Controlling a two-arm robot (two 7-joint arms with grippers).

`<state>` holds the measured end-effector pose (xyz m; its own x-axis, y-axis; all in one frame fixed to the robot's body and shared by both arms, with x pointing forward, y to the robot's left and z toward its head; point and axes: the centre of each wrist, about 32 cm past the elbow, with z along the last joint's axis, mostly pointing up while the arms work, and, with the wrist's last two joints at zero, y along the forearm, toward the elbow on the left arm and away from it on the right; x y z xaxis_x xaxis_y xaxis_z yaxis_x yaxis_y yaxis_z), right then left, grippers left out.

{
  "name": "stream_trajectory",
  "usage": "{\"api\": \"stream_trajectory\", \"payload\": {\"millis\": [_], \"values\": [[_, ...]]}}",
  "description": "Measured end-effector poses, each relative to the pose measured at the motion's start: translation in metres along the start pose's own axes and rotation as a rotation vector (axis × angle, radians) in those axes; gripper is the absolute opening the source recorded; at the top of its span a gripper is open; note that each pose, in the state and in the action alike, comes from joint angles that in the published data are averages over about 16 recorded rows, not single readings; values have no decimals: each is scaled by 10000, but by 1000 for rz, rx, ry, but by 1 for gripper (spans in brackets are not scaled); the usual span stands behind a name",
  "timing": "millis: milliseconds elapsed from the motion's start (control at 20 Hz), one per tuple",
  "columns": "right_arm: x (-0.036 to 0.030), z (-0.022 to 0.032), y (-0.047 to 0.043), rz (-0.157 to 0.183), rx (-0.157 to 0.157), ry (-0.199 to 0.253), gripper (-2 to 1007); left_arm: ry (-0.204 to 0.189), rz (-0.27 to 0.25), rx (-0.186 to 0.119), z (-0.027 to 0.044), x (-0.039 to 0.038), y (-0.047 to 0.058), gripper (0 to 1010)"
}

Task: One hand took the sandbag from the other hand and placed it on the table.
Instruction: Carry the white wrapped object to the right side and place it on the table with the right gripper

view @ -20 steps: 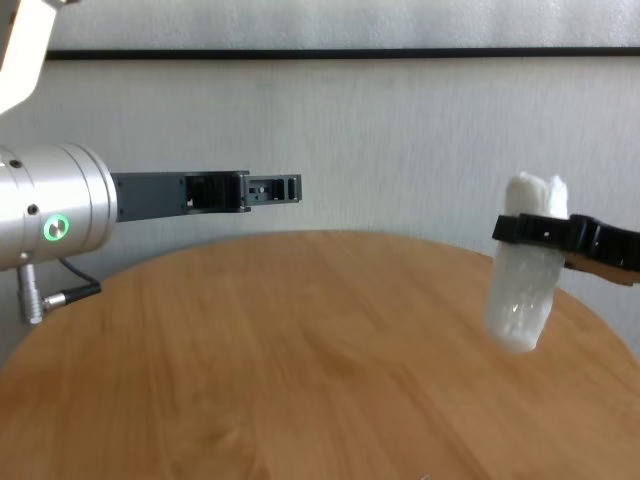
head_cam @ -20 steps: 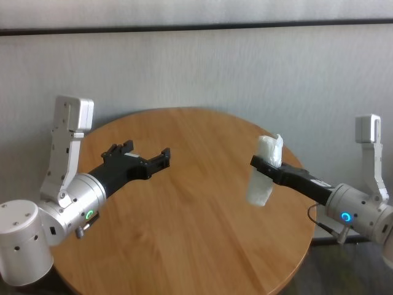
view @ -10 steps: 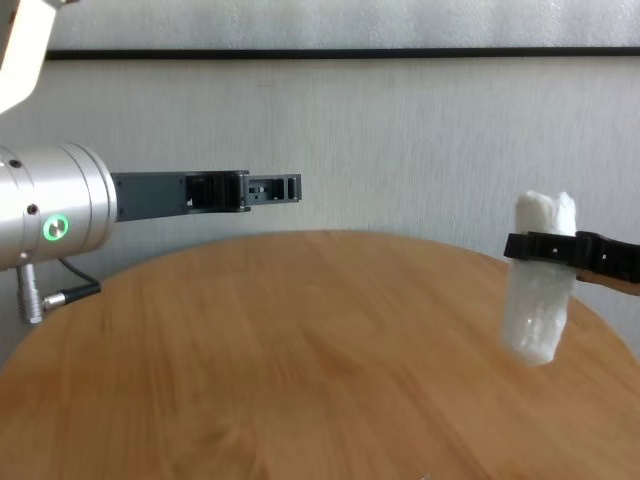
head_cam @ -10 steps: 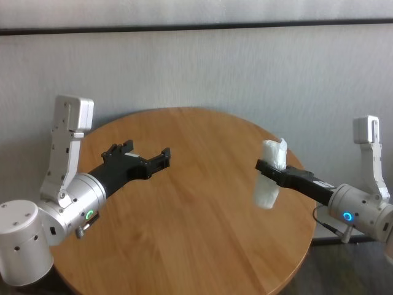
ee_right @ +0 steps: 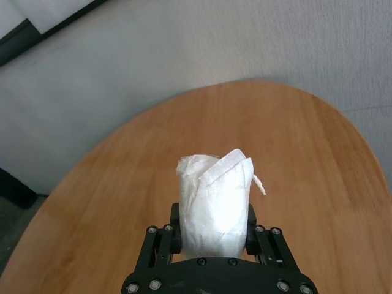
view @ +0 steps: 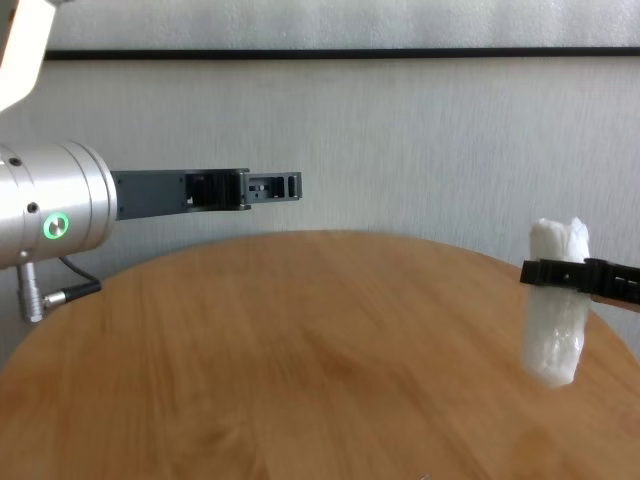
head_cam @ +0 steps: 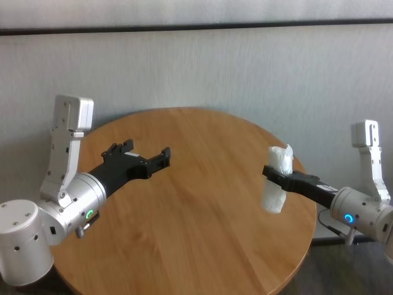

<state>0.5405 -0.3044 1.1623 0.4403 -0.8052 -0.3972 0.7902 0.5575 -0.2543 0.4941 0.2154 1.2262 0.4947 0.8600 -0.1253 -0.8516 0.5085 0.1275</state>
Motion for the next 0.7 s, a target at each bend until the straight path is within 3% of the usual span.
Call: {"api": "stream_trajectory", "payload": {"millis": [700], "values": [[90,-10,95,-36,-18,-20,543,0,-1,-2,3,-2,1,1000]]}}
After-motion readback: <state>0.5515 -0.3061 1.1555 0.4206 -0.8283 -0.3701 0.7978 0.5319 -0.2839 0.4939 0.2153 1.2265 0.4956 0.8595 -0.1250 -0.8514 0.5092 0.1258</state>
